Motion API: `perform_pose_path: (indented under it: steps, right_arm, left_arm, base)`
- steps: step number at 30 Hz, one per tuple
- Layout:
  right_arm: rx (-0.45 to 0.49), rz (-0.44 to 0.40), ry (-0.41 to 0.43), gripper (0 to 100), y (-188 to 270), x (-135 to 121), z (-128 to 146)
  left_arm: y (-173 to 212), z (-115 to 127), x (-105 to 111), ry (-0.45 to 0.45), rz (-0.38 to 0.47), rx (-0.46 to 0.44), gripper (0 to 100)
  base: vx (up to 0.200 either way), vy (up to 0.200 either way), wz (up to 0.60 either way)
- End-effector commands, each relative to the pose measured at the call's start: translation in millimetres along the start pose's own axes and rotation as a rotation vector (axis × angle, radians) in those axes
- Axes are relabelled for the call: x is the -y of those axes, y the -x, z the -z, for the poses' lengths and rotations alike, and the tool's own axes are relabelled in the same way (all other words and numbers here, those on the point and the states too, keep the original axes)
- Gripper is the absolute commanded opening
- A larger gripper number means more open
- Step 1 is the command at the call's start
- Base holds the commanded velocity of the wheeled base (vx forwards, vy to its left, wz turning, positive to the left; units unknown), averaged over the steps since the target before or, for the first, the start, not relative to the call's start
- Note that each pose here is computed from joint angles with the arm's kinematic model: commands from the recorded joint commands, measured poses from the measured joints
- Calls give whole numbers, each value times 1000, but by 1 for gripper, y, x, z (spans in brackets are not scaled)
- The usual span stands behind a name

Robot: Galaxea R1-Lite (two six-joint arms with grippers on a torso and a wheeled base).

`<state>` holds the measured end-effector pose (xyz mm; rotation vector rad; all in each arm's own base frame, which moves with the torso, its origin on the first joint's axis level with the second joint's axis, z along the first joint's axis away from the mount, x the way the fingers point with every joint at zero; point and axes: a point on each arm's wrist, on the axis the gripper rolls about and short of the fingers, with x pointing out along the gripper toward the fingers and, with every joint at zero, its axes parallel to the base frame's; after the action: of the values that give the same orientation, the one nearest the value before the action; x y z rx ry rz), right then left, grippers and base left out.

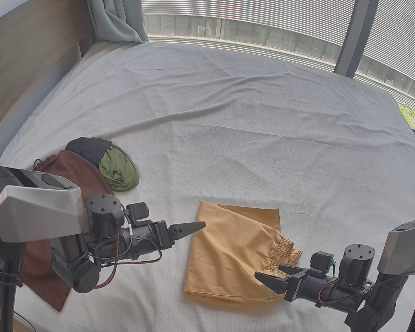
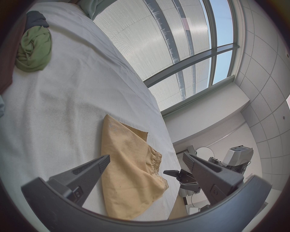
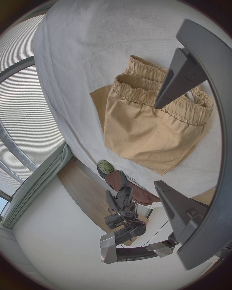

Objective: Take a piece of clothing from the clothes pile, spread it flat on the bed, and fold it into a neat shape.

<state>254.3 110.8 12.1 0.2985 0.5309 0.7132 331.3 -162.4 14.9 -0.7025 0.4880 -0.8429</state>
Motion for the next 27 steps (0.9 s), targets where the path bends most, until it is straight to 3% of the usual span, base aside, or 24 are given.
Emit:
perform_pose_path:
  steps: [1,9,15,20,27]
  right_arm:
    - [-48,1,-14,100,-3,0,12]
    - [-61,6,-21,100,-4,2,15]
    - [-66,14,-27,100,-1,4,16]
    - [-63,14,-26,100,0,3,16]
    - [-72,15,-29,100,-2,4,18]
  left_arm:
    - [26,-9,13,3,-12,7,100]
    - [56,-5,15,-10,-52,-25,100]
    - [69,-6,10,-77,-86,-26,100]
    - [84,0,15,-76,-71,-71,100]
    - [93,-10,9,-88,-88,-36,100]
  base:
    - [0,0,0]
    - [0,0,0]
    - [0,0,0]
    - [0,0,0]
    - [0,0,0]
